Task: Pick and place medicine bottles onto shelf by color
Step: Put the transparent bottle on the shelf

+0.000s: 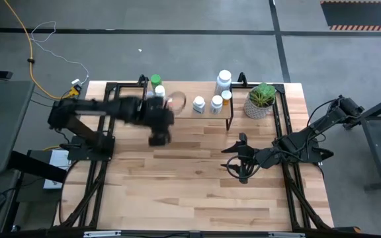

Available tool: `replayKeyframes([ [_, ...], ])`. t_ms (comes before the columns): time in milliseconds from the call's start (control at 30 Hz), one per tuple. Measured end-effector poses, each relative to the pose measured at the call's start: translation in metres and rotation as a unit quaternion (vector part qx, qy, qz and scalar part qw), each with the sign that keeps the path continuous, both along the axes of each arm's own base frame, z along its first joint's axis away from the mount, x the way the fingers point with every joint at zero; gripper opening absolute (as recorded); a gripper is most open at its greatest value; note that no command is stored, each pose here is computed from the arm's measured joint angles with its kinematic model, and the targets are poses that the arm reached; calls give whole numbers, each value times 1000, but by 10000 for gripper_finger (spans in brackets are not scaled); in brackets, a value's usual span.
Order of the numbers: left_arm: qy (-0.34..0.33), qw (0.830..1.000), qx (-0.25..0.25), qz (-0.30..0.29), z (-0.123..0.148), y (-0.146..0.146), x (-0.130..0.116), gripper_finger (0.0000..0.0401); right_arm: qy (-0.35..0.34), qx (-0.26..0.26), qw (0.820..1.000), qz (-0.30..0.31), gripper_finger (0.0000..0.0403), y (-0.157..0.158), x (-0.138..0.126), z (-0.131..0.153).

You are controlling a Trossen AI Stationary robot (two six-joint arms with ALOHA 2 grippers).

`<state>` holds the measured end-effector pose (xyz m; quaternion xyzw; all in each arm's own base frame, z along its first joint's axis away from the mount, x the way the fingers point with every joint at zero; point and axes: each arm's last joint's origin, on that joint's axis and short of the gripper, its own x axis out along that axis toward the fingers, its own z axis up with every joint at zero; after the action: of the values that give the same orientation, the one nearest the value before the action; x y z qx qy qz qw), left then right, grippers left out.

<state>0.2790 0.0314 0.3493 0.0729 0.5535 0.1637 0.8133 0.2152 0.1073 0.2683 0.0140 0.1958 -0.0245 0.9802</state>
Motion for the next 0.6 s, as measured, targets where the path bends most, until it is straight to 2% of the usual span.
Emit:
replayKeyframes([
  [100,-5,999,-23,28,1,41,4,144,0,0,1000,0,236,0,0,0],
  [233,7,998,-53,44,-8,76,15,147,2,-1,1000,0,236,0,0,0],
  [467,49,997,-53,27,-30,101,48,147,2,-1,1000,-1,236,0,0,0],
  [600,55,997,-51,30,-35,113,58,147,2,-1,1000,-1,236,0,0,0],
])
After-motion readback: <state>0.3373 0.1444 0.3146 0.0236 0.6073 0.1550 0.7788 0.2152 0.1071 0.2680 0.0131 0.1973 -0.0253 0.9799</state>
